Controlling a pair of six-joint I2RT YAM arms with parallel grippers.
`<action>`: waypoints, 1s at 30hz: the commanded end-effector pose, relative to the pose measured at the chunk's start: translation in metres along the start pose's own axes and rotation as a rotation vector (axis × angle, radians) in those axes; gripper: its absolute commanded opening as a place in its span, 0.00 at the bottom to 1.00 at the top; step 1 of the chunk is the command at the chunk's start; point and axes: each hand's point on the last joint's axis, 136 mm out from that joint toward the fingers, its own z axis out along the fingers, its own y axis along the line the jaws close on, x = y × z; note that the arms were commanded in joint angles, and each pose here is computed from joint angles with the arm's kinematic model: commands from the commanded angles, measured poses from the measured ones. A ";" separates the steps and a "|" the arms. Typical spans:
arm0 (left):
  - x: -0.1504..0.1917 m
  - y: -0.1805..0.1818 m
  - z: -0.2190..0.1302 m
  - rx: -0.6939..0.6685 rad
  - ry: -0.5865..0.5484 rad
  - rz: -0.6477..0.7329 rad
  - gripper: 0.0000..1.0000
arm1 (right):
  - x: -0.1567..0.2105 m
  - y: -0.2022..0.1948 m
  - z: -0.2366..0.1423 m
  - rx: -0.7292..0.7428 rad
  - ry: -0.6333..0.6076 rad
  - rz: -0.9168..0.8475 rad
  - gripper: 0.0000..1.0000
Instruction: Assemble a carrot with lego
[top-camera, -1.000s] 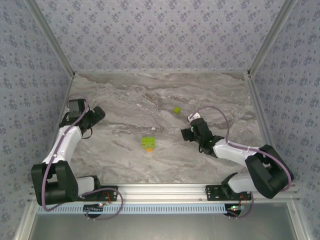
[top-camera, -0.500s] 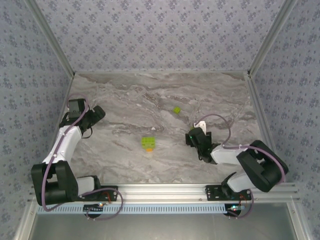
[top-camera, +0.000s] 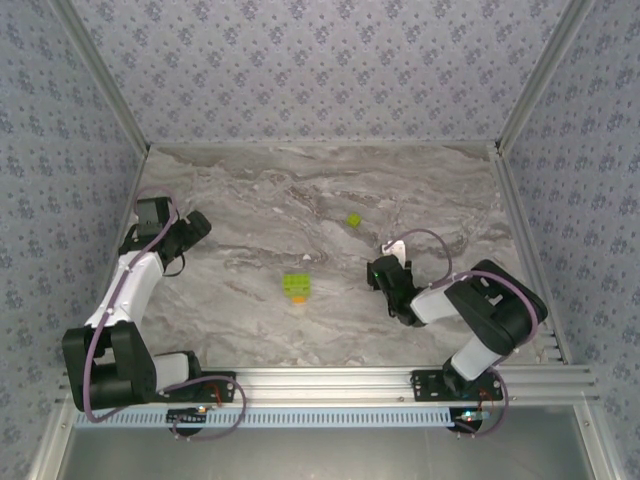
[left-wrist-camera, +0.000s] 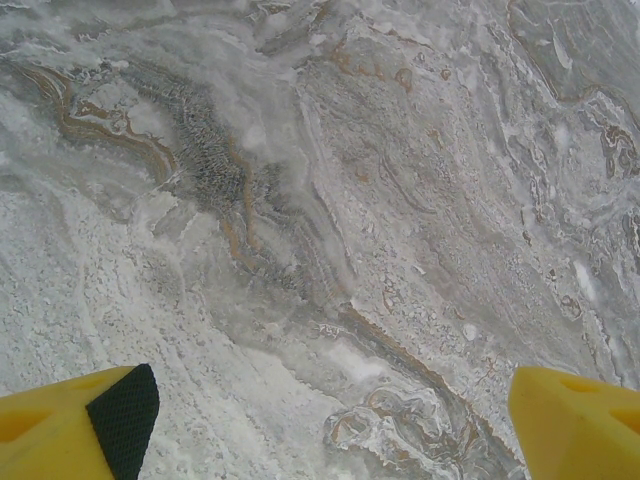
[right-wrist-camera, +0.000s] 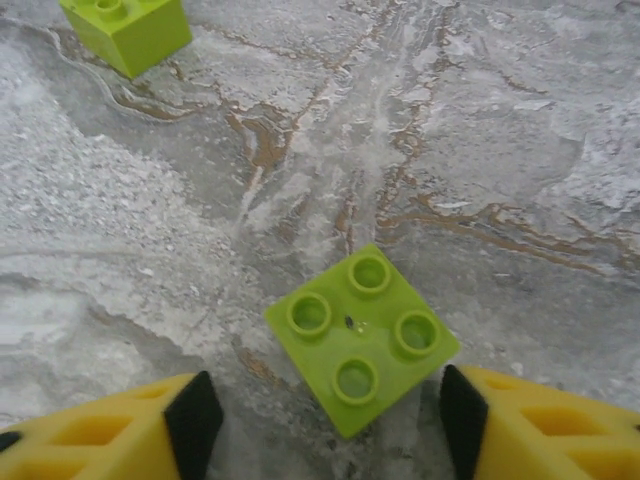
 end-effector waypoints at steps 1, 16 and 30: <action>0.000 -0.002 0.000 0.012 0.000 -0.007 0.92 | 0.018 -0.013 0.006 0.040 0.059 -0.020 0.58; -0.001 -0.002 -0.001 0.013 -0.003 -0.007 0.92 | 0.016 0.024 -0.006 -0.102 0.117 -0.067 0.34; -0.001 -0.002 -0.003 0.014 -0.005 -0.006 0.92 | 0.075 0.146 -0.043 -0.783 0.378 -0.493 0.35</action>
